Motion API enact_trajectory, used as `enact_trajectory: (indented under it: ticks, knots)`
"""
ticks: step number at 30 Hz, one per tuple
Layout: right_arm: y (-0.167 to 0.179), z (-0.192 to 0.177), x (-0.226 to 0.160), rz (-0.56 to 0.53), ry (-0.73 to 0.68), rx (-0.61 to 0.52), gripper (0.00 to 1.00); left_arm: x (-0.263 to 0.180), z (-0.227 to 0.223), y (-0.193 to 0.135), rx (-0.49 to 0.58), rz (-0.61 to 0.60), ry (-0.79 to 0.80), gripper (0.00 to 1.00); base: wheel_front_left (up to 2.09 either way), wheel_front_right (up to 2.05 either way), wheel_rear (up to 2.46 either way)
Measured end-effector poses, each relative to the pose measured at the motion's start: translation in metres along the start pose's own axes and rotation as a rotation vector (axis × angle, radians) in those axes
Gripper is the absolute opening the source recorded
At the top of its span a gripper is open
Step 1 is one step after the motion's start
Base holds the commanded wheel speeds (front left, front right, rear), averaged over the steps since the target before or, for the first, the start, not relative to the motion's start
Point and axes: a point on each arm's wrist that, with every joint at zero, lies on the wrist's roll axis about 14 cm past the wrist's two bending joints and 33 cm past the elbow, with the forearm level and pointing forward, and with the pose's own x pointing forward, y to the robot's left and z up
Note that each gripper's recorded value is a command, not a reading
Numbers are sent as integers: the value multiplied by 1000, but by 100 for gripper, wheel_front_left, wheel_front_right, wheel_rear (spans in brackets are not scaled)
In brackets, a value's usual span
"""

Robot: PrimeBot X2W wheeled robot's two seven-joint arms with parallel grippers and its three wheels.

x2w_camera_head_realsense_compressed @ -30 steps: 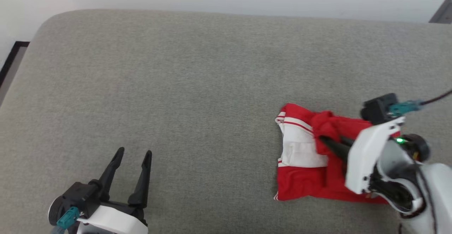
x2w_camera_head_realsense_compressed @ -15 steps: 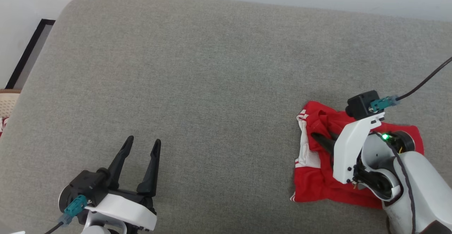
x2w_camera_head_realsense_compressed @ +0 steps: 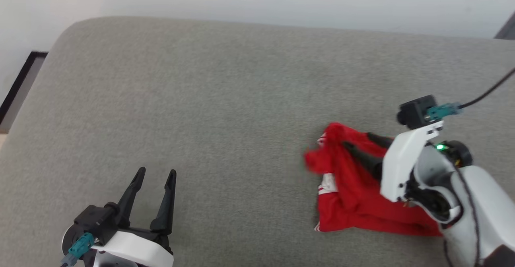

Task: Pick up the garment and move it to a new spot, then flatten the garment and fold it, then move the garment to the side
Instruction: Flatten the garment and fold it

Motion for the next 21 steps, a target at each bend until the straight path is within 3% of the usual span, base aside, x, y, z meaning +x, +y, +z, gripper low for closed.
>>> enact_trajectory:
  ticks: [14,21]
  knots:
    - [-81,18,-78,-254,-333,69,100,7,-5,-31,-58,-93,10,100,0,0,0]
    - [-90,21,-109,-321,-553,19,100,9,1,-31,-40,-109,-3,100,0,0,0]
